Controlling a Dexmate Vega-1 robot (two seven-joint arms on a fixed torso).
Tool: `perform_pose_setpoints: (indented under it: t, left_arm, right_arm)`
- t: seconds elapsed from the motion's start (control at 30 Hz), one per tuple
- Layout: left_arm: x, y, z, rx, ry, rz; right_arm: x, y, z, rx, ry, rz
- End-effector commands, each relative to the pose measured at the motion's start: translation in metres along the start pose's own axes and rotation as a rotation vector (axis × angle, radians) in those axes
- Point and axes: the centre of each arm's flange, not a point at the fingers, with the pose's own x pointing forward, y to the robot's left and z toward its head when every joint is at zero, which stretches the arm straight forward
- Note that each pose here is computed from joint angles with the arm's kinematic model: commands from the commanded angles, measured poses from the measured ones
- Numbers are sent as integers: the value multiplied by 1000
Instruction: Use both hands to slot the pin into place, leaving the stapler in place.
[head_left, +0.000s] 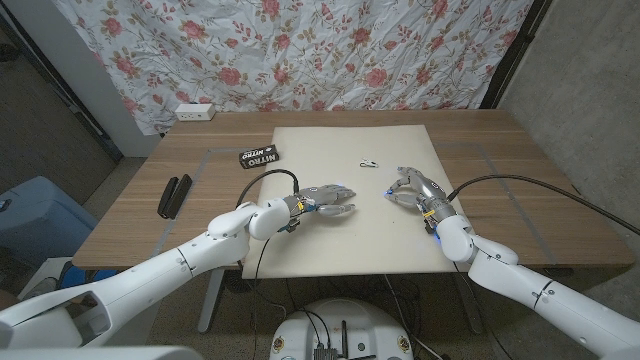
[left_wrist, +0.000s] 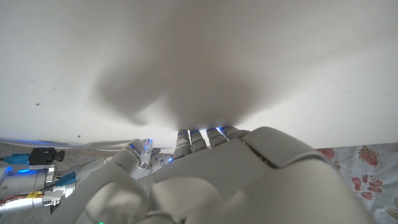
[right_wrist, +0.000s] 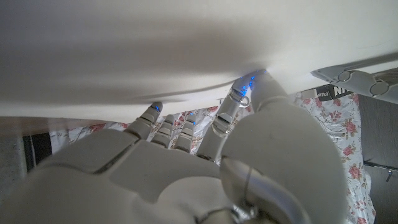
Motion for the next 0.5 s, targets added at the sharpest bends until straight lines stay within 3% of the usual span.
perform_pose_setpoints:
  t: [0.03,0.5]
  left_arm:
    - [1,0,-4,-8,7,-7]
    - [5,1,-5,-22,6,-24]
  right_arm:
    - [2,0,2,-2,-36,26]
    - [5,-1,2,-3,-69,33]
